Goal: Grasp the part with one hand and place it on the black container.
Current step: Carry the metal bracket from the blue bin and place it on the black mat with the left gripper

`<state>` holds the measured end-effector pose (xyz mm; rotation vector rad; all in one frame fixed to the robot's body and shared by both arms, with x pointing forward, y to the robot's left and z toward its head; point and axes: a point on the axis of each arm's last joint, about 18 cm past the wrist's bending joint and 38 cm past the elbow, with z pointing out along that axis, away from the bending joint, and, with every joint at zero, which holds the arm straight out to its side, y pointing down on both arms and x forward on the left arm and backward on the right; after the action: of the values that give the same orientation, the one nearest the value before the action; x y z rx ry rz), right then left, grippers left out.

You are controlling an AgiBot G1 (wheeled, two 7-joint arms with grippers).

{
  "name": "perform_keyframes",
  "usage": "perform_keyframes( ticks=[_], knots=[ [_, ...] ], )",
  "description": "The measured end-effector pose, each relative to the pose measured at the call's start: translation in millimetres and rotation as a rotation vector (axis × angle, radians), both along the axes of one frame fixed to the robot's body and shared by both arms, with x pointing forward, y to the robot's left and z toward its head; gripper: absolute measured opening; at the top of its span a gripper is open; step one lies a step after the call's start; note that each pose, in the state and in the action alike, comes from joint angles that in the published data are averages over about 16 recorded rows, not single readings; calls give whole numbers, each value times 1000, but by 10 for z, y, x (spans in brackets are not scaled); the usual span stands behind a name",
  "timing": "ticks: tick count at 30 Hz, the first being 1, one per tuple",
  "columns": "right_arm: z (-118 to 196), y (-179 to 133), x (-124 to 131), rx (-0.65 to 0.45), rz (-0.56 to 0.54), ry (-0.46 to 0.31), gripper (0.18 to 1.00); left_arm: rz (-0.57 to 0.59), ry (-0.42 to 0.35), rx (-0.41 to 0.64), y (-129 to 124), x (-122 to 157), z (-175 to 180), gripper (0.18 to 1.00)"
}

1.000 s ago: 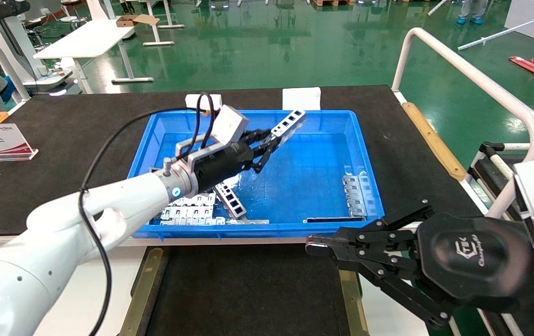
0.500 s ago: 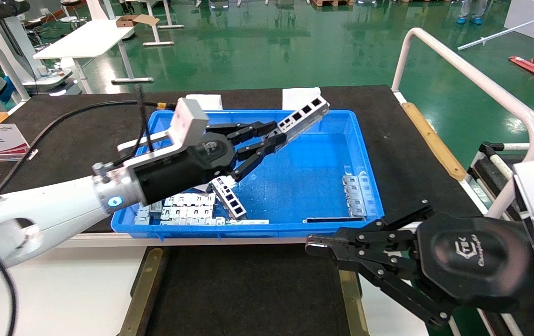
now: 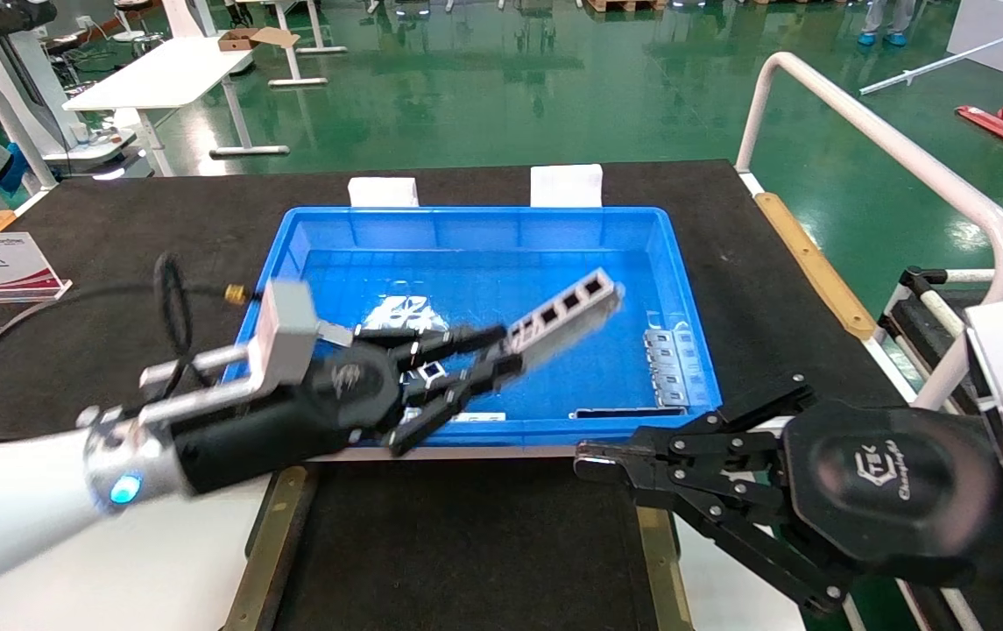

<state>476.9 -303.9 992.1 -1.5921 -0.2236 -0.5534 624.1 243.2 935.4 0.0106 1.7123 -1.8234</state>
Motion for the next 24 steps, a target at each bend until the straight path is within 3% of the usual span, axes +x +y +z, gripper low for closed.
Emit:
perform_keyframes(
  ticks=[14, 24],
  knots=[
    [0, 0, 0, 0, 0, 0, 191, 97, 243, -25, 133, -664, -927, 320],
    [0, 0, 0, 0, 0, 0, 191, 187, 388, -96, 188, -879, -1530, 320]
  ],
)
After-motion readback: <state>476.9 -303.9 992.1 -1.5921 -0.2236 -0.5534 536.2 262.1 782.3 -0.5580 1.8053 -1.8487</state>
